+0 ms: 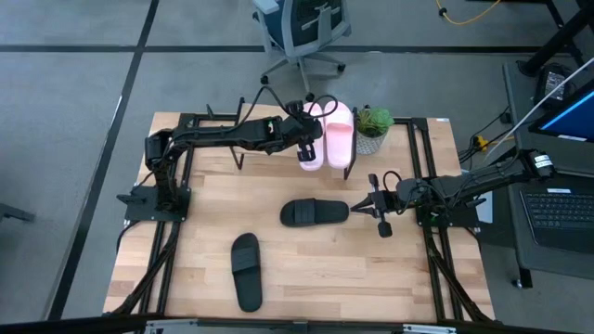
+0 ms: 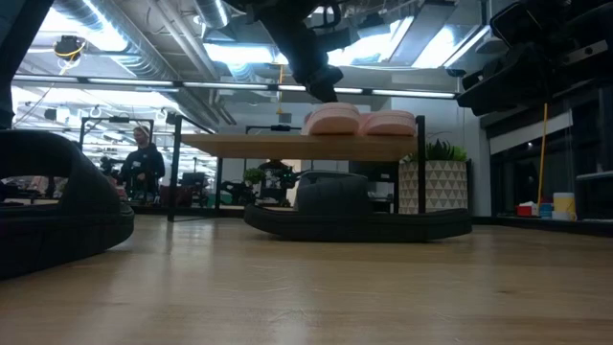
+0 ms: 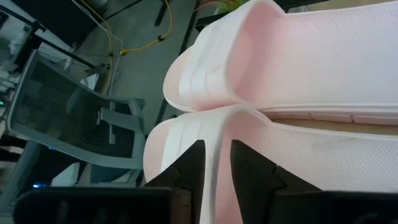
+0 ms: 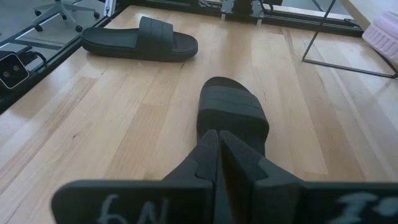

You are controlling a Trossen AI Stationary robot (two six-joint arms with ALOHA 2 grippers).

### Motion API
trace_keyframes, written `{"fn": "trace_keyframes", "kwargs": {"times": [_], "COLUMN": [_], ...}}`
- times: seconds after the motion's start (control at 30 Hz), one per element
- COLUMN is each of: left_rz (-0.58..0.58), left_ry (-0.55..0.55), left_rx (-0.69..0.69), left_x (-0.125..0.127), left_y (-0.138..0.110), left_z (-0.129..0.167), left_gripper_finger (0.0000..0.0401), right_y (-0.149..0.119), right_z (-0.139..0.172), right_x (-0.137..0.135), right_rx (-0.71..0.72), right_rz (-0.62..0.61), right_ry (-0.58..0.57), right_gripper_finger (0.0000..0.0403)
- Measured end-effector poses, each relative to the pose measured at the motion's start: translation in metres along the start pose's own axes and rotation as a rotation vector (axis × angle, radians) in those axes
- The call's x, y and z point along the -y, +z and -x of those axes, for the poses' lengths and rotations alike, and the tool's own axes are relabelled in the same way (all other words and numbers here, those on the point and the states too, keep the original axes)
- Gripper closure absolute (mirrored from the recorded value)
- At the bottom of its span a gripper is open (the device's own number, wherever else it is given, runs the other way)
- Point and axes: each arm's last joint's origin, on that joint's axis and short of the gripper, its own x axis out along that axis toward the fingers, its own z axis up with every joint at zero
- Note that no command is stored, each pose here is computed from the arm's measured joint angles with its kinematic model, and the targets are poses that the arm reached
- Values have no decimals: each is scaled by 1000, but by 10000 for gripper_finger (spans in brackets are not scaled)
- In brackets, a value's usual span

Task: Pick and place slides into the shelf
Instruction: Put the top black slides on the shelf

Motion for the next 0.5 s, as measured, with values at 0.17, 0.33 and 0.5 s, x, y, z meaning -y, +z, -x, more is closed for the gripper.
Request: {"fn": "trace_keyframes", "kwargs": {"times": [0.17,0.33,0.5], "left_rz": [-121,-196,-127], "left_ry": [16,104,79], "left_rx": [15,43,79], "left_x": [9,11,4], "left_y": [6,18,20], "left_z": [13,47,89], "left_gripper_finger": [331,331,331], "right_y": [0,0,1], "right_z": [0,0,0], "right_x": [0,0,0], "right_rx": [0,3,6], "right_rz": [0,2,2], "right_ry": [0,0,-1], "right_gripper_finger": [382,382,382]}}
